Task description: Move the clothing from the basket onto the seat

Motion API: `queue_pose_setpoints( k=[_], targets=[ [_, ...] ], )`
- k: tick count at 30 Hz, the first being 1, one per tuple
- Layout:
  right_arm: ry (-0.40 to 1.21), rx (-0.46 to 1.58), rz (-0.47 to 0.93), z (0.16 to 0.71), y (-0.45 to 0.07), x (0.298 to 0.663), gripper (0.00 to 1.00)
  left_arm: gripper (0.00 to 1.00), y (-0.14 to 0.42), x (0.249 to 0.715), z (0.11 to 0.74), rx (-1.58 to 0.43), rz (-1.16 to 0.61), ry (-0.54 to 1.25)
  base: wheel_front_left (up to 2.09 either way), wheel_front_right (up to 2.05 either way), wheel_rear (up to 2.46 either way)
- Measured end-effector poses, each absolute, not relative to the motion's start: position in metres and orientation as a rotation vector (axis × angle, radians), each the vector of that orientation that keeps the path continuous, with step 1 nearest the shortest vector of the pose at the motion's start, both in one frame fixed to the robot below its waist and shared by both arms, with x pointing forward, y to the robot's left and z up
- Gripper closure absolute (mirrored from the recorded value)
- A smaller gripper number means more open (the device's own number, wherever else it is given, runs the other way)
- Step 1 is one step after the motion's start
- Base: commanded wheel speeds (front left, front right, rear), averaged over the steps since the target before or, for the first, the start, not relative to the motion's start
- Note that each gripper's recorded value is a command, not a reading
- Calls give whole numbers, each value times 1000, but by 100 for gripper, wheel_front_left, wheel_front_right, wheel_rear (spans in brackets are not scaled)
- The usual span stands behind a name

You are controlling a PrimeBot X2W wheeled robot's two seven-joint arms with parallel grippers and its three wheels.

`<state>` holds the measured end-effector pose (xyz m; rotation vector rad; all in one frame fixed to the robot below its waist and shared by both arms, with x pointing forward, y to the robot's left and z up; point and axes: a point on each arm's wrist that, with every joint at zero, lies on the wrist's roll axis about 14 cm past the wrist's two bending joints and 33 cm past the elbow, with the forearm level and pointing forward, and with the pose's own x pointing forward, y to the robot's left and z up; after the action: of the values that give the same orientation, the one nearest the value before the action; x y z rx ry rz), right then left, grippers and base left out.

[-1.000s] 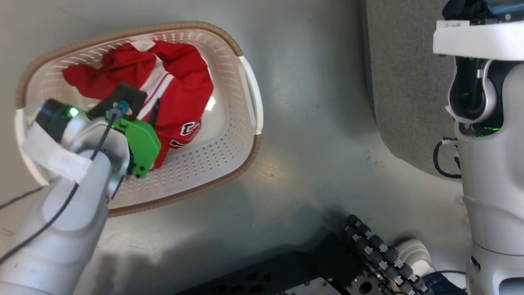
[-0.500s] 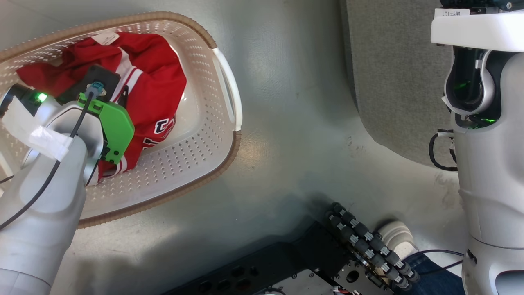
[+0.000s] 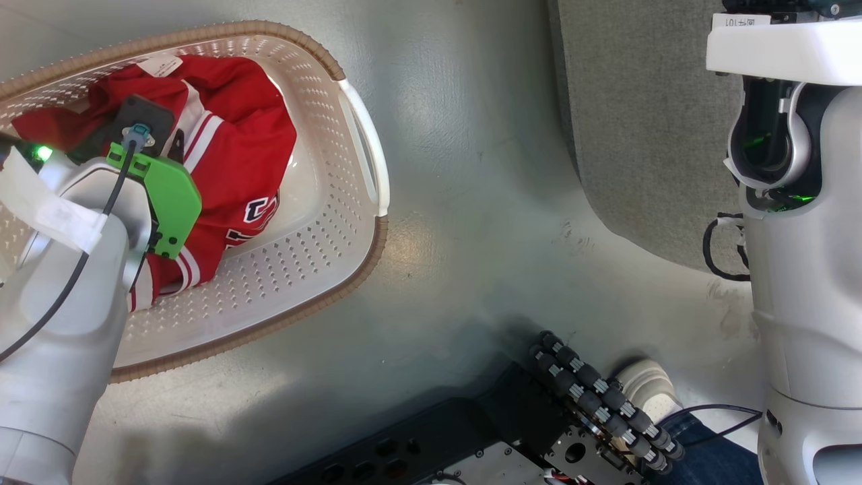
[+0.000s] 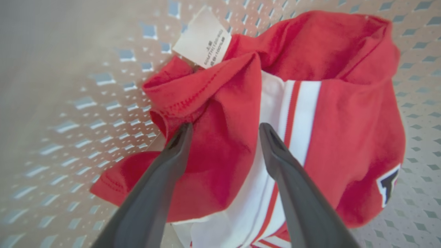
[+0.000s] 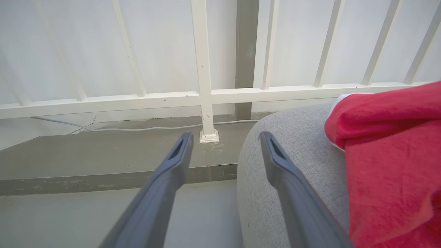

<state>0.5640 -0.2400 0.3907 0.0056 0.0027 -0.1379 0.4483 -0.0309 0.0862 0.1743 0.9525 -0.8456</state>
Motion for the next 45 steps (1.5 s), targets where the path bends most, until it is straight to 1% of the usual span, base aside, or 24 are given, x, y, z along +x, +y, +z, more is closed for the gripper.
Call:
queue_pose_setpoints(
  k=[3,4,5,6,7,10,11,18,28,33,42,45],
  targets=[
    [-3,5,-137,392,-240,564,0,0,-29,444,82,193,-850,966,0,0,0],
    [-5,4,-138,392,-240,564,0,3,-29,443,82,200,-852,967,0,0,0],
    [-5,4,-138,392,-240,564,0,19,-29,443,81,201,-854,967,0,0,0],
    [-5,3,-138,392,-240,564,0,48,-29,442,80,202,-854,971,0,0,0],
    [-5,3,-138,392,-240,564,0,61,-30,442,80,202,-856,972,0,0,0],
    [-5,2,-140,393,-240,564,0,84,-33,446,81,201,-853,962,0,0,0],
    [-6,2,-140,393,-240,564,0,100,-33,447,81,203,-852,960,0,0,0],
    [-6,2,-141,393,-241,564,0,100,-40,446,84,187,-862,942,0,0,0],
    [1,6,-147,391,-242,563,0,100,-61,459,106,93,-873,831,0,0,0],
    [-5,1,-148,397,-243,564,0,100,-76,474,141,9,-865,718,0,0,0],
    [-35,-17,-138,418,-244,564,0,100,-84,478,196,-47,-878,577,0,0,0],
    [-32,-17,-137,424,-243,559,0,100,-85,488,227,-62,-866,502,0,0,0]
  ],
)
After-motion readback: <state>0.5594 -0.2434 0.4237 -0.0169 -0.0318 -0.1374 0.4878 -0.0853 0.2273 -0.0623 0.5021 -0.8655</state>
